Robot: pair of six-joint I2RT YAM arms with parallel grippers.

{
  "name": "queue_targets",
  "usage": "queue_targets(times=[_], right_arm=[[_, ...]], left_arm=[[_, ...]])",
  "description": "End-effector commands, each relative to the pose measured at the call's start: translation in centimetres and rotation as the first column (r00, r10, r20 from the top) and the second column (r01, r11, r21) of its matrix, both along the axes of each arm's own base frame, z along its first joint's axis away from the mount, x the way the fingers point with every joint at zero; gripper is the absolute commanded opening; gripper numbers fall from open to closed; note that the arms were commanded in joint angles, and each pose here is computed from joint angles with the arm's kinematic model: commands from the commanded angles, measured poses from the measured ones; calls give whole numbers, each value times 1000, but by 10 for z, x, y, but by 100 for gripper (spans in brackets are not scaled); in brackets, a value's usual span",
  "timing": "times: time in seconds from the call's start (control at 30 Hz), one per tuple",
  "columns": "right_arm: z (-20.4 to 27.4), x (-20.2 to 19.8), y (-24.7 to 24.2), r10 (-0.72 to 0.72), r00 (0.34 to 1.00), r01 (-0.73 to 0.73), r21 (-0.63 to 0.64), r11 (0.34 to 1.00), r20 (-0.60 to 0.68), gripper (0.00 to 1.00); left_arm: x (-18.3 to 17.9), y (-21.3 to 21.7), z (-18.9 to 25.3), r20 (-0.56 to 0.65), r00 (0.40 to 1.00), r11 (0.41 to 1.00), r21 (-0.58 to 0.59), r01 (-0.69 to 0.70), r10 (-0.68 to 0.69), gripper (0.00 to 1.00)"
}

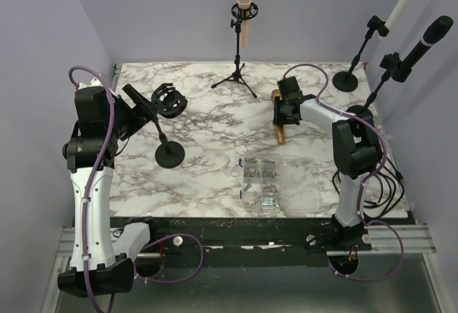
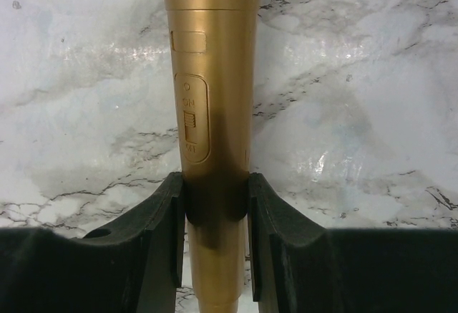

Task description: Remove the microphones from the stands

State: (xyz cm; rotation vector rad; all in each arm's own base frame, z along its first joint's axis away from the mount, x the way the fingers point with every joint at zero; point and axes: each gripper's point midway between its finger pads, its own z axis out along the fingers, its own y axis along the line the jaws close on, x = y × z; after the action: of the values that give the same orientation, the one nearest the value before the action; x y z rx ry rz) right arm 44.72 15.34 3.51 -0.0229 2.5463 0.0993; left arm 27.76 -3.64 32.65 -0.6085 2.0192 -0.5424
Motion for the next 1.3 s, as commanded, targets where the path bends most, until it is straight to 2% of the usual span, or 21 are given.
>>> queue_targets(times=[0.0, 0.1, 0.23, 0.37, 0.47, 0.63, 0.77, 1.07, 1.27], right_arm=[[-19, -3, -1, 6, 999, -7, -5, 1000, -37, 34], [-16, -4, 1, 14, 999, -13, 4, 1000, -35, 41], [-14, -4, 4, 24, 999, -23, 20, 1000, -30, 52], [-9, -5, 5, 34, 999, -34, 28, 999, -17, 74], [-5, -5, 5, 37, 999, -37, 32, 999, -2, 83], [4, -5, 6, 43, 999, -44, 44, 998, 26, 90], [12, -4, 10, 58, 997, -61, 66, 996, 54, 90], [21, -1, 10, 60, 995, -66, 68, 996, 86, 91], [23, 0, 10, 59, 994, -65, 66, 996, 91, 90]], left_arm=[[-2, -20, -4, 16, 995, 989, -114, 98, -97, 86], [-1, -22, -8, 26, 994, 986, -125, 107, -104, 86], [-1, -24, -14, 28, 993, 984, -131, 120, -118, 81], [-1, -14, -19, 18, 997, 993, -95, 75, -74, 75], [-1, 0, -19, 32, 999, 998, -60, 13, -11, 74], [7, 8, -12, 63, 998, 996, -86, -7, 13, 79], [18, 7, -11, 62, 998, 990, -143, 11, -2, 80], [33, 8, -27, 50, 999, 983, -181, 14, -5, 66], [33, 14, -51, 7, 1000, 987, -160, -17, 18, 59]])
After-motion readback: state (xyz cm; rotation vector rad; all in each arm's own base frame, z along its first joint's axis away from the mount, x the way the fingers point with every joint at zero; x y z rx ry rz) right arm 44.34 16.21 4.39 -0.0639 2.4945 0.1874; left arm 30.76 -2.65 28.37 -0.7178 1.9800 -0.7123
